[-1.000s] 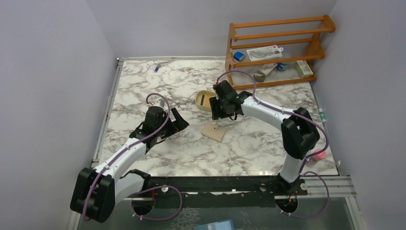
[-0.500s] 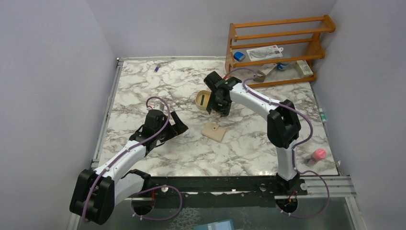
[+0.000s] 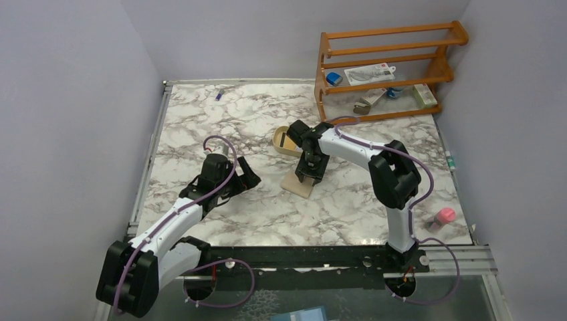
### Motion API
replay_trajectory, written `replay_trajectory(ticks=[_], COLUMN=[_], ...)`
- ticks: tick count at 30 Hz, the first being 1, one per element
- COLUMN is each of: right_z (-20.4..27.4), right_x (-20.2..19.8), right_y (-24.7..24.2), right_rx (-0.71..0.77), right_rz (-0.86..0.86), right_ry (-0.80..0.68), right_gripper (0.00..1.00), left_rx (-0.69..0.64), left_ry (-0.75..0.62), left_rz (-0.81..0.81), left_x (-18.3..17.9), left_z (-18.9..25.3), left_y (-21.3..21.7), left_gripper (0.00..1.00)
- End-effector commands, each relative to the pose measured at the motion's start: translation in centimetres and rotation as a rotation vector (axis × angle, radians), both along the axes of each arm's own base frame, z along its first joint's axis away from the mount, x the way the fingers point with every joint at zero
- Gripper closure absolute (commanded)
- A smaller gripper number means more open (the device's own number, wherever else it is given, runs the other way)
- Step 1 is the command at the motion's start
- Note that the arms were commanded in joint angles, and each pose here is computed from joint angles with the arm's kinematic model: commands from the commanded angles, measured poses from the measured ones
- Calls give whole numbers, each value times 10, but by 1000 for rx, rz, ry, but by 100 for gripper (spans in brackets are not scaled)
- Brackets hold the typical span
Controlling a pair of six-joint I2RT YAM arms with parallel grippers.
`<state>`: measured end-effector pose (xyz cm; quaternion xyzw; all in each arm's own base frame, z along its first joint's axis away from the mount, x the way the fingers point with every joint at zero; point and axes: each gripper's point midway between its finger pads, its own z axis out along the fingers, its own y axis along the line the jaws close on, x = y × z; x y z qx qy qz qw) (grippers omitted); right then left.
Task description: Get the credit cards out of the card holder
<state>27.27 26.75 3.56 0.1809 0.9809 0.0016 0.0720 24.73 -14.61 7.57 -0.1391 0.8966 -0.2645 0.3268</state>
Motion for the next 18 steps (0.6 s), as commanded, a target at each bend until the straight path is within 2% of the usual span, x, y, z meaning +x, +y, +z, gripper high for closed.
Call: replay_trajectory(ticks=[1, 10, 18], right_z=[8, 55, 31], right_x=[8, 34, 34], right_y=[16, 36, 34], right_rx=[43, 136, 89], right_rz=[-9, 38, 43], right_ry=[-50, -237, -201], right_gripper=[51, 51, 50], left_rx=[14, 18, 13], left_ry=[-13, -10, -13], left_rz=[-12, -8, -12], left_x=[-1, -5, -5], left_z=[-1, -3, 0], left_y=[2, 4, 3], left_gripper=[1, 1, 1])
